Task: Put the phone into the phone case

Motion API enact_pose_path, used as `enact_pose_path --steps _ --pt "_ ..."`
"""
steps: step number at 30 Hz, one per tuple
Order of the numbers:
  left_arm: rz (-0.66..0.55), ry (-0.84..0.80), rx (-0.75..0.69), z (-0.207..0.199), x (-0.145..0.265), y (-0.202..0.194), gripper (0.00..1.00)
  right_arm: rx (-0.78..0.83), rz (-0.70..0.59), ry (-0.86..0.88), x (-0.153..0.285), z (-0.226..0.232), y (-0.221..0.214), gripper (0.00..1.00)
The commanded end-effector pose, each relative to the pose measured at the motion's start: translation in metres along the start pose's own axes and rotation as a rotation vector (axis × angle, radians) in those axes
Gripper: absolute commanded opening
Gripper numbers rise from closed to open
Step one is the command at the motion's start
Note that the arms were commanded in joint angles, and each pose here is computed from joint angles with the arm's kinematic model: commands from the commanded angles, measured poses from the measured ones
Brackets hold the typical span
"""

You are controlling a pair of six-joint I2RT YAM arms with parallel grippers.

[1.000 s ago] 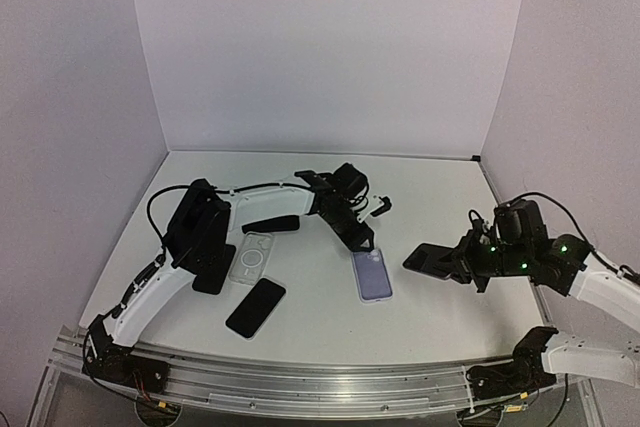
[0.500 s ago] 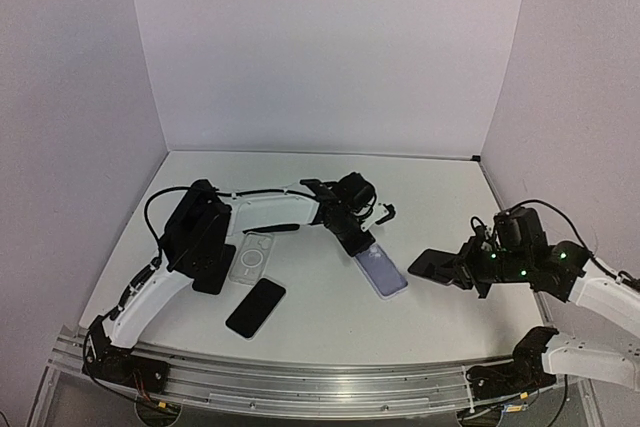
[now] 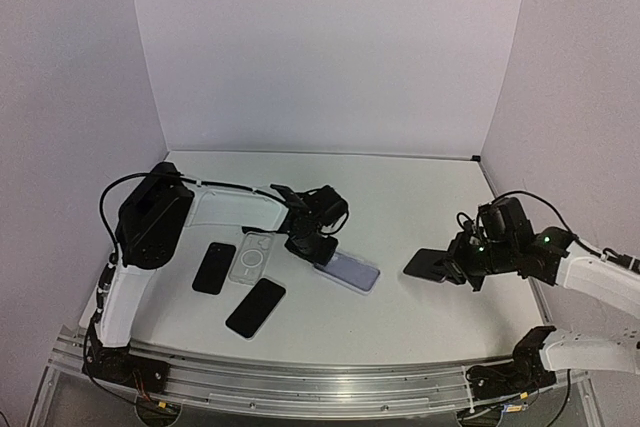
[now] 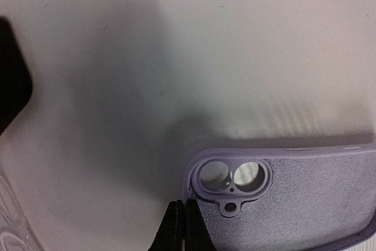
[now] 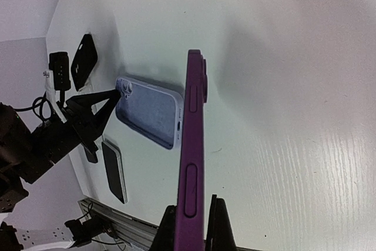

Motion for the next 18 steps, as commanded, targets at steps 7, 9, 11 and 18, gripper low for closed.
enact_pose_path --steps 7,9,11,18 --pt "0.023 0.065 0.511 0.032 0.042 -0.045 0.14 0.249 0.221 0.301 -0.009 0.088 0.003 0.00" --pt "0.005 0.065 0.511 0.030 0.049 -0.043 0.27 0.276 0.257 0.317 -0.013 0.093 0.002 0.00" --pt "-0.009 0.063 0.511 0.027 0.055 -0.041 0.40 0.286 0.287 0.321 -0.018 0.096 0.001 0.00" --pt "-0.060 -0.008 0.524 0.024 0.086 -0.031 0.80 0.287 0.383 0.363 -0.037 0.113 0.003 0.00"
Point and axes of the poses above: each gripper's point midway between its finger pads, its own x axis back along the fingers, its own z axis along the line the jaws close on, y = z × x, the point moved 5 cm from there along x, back along the fingers, and after that the axes turned 1 degree about x, right-handed, at the moved point
